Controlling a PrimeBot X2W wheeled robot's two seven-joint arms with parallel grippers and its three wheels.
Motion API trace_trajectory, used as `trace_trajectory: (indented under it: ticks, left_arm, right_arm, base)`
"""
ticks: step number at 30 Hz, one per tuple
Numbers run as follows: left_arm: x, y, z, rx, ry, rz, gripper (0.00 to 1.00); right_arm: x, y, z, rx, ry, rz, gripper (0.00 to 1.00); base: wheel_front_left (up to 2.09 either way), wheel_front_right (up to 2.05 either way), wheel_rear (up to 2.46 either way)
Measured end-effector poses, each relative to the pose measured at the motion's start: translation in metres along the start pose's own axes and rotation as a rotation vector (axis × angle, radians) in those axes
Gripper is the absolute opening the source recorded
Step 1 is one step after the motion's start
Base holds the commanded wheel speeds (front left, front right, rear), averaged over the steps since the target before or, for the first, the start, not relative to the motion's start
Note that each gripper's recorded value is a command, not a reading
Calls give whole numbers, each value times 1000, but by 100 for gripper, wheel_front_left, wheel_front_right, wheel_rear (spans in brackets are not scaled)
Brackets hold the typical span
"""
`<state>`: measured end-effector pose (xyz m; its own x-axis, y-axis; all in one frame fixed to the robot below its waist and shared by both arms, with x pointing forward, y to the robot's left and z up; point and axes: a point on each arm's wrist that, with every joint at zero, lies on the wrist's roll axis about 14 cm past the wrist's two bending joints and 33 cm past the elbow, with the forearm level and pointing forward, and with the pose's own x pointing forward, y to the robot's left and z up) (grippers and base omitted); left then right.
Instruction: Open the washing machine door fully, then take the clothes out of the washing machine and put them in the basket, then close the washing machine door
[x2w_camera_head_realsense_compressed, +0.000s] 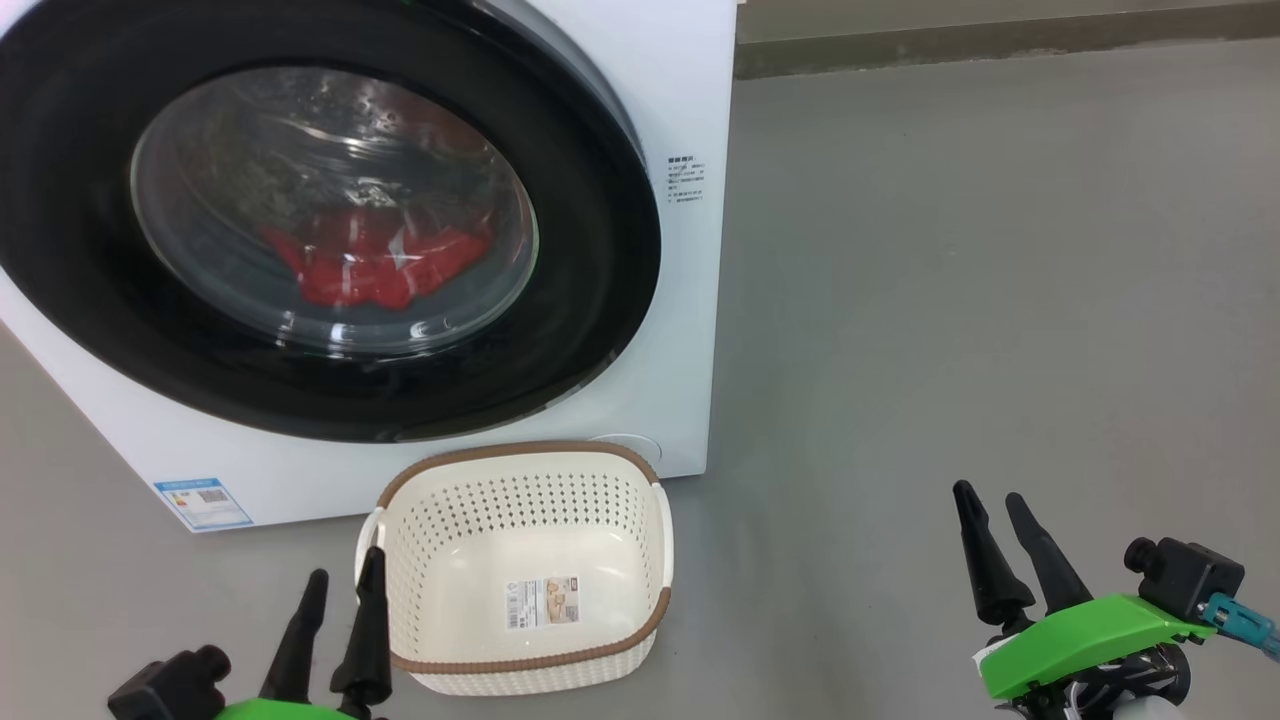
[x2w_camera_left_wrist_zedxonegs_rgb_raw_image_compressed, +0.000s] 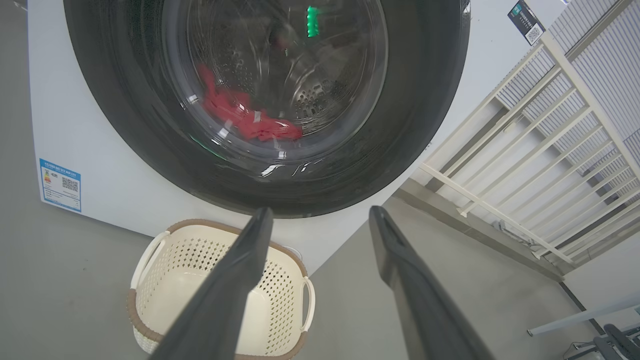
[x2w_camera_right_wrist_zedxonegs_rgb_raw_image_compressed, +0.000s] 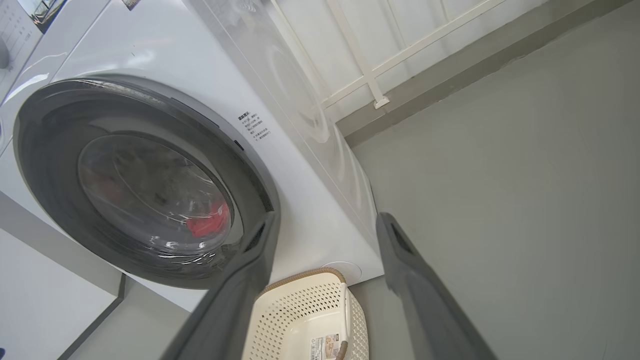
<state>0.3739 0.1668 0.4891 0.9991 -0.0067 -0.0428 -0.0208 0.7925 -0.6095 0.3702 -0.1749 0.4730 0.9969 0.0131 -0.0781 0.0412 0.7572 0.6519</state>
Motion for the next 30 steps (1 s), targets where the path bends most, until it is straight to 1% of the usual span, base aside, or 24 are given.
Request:
trace_trajectory:
  ticks: [12,17,30]
  left_arm:
    - [5,-7,11,136,-50,-21,100]
    - [5,-11,12,210,-60,-39,100]
    - [9,-23,23,368,-114,-80,100]
  right_arm:
    - [2,8,2,-136,-16,38,100]
    - [6,17,7,-196,-32,66,100]
    - [5,24,9,-345,-57,105,100]
  base:
    - [0,0,0]
    - [0,0,0]
    - [0,0,0]
